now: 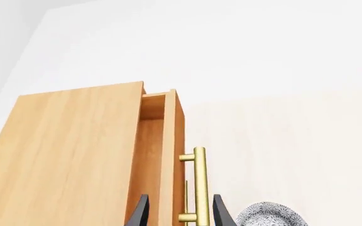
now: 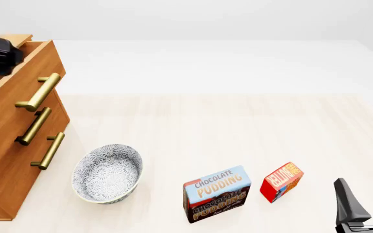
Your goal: Put the butter at the back in the top drawer of the cabinet and close it.
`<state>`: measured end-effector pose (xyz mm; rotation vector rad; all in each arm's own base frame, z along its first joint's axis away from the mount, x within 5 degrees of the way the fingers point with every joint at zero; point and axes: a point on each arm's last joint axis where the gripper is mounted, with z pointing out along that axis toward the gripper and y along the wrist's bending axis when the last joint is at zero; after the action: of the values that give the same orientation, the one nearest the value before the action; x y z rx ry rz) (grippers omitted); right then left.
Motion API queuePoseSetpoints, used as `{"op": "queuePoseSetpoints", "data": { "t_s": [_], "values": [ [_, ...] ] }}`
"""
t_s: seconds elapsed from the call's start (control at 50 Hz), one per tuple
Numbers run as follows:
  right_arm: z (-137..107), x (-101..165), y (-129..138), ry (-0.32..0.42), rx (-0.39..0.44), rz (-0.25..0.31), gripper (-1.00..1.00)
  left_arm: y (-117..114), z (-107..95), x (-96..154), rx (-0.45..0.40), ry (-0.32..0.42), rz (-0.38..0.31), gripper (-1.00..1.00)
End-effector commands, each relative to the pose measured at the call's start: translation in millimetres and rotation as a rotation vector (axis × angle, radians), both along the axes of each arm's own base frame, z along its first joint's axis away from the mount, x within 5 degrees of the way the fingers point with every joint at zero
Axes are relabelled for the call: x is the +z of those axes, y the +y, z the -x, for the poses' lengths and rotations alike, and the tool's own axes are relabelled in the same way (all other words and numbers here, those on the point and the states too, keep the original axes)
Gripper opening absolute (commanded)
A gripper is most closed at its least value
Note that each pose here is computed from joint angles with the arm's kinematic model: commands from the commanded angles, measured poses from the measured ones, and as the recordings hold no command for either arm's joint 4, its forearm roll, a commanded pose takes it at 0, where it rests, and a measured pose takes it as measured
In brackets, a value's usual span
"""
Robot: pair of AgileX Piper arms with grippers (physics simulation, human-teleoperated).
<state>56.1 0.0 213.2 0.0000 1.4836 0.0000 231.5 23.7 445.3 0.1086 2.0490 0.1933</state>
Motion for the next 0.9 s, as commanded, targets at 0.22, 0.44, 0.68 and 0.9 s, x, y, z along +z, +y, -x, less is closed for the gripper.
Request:
{"op": "queuePoseSetpoints", "data": {
  "t_s": [0.22, 0.44, 0.68, 0.9],
  "values": [
    [0, 0, 0, 0.0, 0.0, 0.0, 1.0, 0, -8, -12, 0.001, 0.02, 0.013, 1.0],
    [0, 0, 0, 0.0, 0.0, 0.0, 1.0, -1, -11, -17, 0.0, 0.029, 0.018, 1.0],
    [0, 0, 0, 0.0, 0.0, 0.0, 1.0, 0, -15, -22, 0.005, 0.038, 0.026, 1.0],
    [0, 0, 0, 0.0, 0.0, 0.0, 1.0, 1, -17, -28, 0.011, 0.045, 0.029, 1.0]
  ]
}}
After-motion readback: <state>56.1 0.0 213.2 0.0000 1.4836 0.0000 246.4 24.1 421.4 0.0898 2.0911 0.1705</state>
